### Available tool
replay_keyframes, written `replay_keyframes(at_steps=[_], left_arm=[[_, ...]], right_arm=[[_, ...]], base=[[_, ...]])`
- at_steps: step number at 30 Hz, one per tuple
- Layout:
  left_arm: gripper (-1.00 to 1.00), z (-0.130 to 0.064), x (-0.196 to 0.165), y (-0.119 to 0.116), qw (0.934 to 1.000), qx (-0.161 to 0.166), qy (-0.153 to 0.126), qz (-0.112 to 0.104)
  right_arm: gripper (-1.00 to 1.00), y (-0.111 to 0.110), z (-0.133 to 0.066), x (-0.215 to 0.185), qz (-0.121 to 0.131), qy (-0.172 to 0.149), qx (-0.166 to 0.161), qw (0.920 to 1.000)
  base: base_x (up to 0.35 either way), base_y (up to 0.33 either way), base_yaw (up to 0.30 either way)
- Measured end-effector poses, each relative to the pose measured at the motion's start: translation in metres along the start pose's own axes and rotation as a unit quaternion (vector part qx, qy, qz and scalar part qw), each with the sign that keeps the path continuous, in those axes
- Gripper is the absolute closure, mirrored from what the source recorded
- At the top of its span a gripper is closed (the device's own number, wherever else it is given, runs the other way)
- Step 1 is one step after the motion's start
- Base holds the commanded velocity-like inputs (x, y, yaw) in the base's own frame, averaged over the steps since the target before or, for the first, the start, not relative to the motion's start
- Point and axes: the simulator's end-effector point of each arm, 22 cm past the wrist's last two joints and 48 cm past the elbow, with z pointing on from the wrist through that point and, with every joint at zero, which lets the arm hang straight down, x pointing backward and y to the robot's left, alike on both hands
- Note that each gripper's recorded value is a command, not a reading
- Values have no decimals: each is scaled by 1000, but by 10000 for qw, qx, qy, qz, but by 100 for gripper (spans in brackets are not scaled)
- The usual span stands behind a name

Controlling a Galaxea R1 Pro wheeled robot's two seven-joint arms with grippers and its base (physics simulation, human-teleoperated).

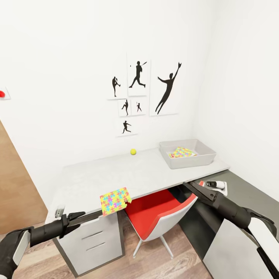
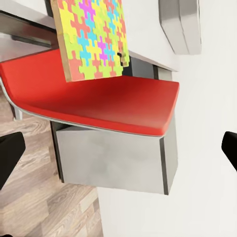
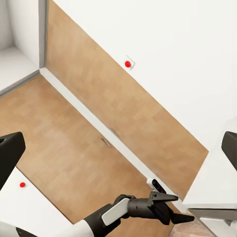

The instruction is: Put all the toys in the child's room - the three board games (two on the bed and one on the table), the two jigsaw puzzles on the table, and the tennis ball on the table - inside the toy box on the table in the child's room.

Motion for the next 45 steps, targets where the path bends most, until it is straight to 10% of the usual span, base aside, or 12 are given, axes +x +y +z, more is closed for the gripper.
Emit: replay_keyframes(at_steps=[10,45], left_arm=[[-100,41,7,8,9997,-136,-115,164],[-100,59,9,50,9996,-123,-176,208]], right_arm=[[-100,-11,-4,7,9,-13,13,10000],[-100,-48,-18,33,-13,-41,33,10000]], base=[[0,0,0],[0,0,0]])
